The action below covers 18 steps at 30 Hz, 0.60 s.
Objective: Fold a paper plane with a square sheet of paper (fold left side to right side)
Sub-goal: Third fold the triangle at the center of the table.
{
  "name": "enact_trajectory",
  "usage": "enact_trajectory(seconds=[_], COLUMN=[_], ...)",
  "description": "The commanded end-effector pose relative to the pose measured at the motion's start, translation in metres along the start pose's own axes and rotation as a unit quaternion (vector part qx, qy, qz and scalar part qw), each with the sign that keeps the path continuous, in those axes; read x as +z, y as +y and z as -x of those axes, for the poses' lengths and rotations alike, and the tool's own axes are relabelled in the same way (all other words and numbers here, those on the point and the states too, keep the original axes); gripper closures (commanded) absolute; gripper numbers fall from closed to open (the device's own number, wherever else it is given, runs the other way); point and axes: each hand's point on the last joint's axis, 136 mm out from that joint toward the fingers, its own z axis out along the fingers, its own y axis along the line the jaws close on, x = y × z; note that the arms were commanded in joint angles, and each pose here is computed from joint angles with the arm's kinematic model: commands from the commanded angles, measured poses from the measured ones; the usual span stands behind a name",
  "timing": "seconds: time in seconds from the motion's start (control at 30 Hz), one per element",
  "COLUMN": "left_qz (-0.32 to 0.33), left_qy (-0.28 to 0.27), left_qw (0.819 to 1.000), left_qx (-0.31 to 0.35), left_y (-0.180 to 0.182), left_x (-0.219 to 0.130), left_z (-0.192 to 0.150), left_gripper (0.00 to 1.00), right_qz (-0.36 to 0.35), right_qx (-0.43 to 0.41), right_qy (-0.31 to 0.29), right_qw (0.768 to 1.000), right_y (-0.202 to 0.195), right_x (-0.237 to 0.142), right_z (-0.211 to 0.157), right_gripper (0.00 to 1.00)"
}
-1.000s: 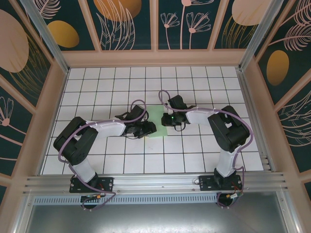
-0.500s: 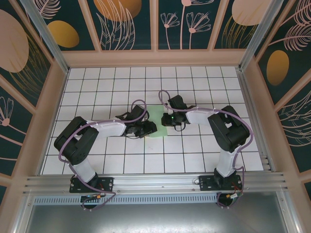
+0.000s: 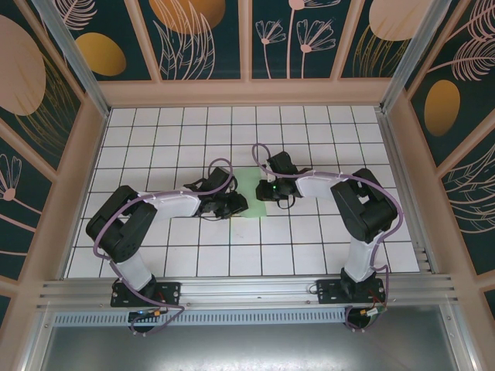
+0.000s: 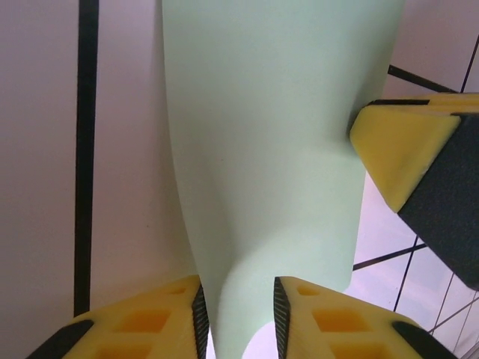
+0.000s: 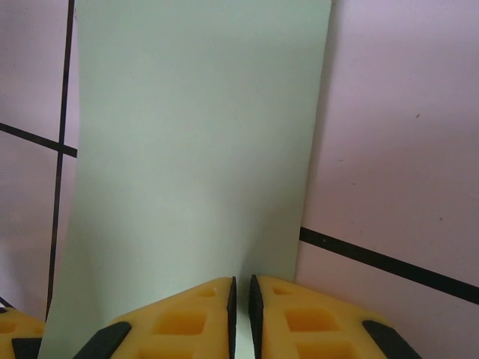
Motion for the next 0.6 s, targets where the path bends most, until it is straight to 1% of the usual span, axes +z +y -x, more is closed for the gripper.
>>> enact_trajectory(seconds=[0.0,0.03,0.07,0.13,0.2,0.33,0.47,0.57], left_qz=[-0.013,-0.015,-0.028,-0.032,-0.034,-0.040,-0.050,-0.056], left_qy=[0.000,0.001,-0.004,-0.005,-0.006,-0.008,-0.007,-0.008], left_qw=[1.000,1.000,1.000,0.999,0.999,0.999,0.999,0.998], left_qx=[-0.004,-0.006,-0.003,-0.005,-0.006,-0.009,-0.013,-0.014], left_y=[-0.004,-0.004,-0.012,-0.013,-0.014,-0.016,-0.020,-0.023], left_x=[0.001,0.001,-0.006,-0.007,-0.008,-0.009,-0.012,-0.013], left_z=[-0.002,-0.003,-0.001,-0.002,-0.001,-0.001,-0.001,-0.001], left_gripper=[0.73,0.75,0.77,0.83,0.85,0.89,0.90,0.90], right_qz=[-0.006,-0.004,-0.002,0.000,-0.001,0.011,0.024,0.035], right_qx=[-0.020,-0.024,-0.027,-0.035,-0.045,-0.075,-0.121,-0.172], right_qy=[-0.009,-0.016,-0.022,-0.039,-0.059,-0.117,-0.177,-0.205], right_qw=[1.000,1.000,0.999,0.999,0.997,0.990,0.976,0.963], right_y=[0.001,0.003,0.004,0.008,0.011,0.020,0.027,0.038], right_x=[-0.006,-0.009,-0.012,-0.020,-0.029,-0.059,-0.089,-0.100], right_z=[-0.002,0.002,0.005,0.012,0.018,0.025,0.015,-0.005], right_gripper=[0.79,0.77,0.77,0.75,0.71,0.61,0.51,0.42])
